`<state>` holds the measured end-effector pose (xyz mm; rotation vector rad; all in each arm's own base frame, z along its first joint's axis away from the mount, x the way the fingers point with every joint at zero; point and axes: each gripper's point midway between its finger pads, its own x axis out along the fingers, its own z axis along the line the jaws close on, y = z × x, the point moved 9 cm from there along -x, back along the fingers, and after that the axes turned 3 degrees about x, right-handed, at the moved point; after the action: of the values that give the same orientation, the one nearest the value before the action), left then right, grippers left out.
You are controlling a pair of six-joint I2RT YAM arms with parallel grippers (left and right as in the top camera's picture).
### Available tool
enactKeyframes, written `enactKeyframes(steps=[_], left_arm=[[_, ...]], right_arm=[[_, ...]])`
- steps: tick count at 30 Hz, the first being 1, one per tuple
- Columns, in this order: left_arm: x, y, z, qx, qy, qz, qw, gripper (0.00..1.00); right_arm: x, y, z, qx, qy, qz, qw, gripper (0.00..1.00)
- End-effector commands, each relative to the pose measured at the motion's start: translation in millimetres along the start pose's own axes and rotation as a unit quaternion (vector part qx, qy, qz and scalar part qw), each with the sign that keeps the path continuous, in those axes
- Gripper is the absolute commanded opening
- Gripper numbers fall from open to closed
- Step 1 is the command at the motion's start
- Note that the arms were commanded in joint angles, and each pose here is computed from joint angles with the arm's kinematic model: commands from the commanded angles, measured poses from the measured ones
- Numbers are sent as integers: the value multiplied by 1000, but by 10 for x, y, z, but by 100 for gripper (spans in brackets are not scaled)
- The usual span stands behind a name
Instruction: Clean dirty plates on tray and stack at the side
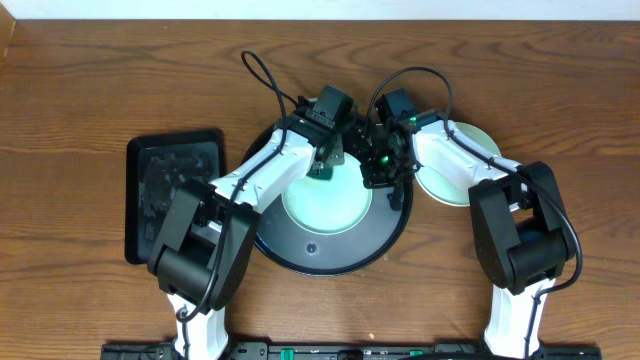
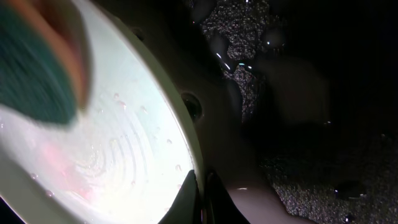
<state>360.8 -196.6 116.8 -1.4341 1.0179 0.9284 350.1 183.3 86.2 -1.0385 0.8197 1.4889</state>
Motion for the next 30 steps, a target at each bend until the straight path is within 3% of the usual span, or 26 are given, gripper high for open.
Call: enactKeyframes(steps=[1, 4, 8, 13, 16, 18, 24, 30], left_arm=[[37, 245, -193, 50, 112, 94, 988, 7], [9, 278, -243, 81, 150, 108, 979, 7], [-26, 232, -172, 92, 126, 92, 983, 7], [-217, 8, 173, 49, -21, 22, 998, 7], [-468, -137, 461, 4, -124, -35, 992, 8], [-636, -201, 612, -11, -151, -58, 987, 7], [-1024, -262, 1077, -68, -172, -67, 981, 8], [-1175, -159, 1520, -125, -165, -11, 978, 7]], right_arm=[[76, 60, -46, 6, 13, 14, 1000, 2], [76, 60, -46, 6, 13, 14, 1000, 2], [76, 60, -46, 6, 13, 14, 1000, 2], [76, 61, -47, 6, 13, 14, 1000, 2], [76, 61, -47, 6, 13, 14, 1000, 2], [76, 61, -47, 7, 13, 14, 1000, 2], [73, 64, -47, 25, 13, 15, 999, 1], [-100, 26, 53, 29, 8, 23, 999, 1]])
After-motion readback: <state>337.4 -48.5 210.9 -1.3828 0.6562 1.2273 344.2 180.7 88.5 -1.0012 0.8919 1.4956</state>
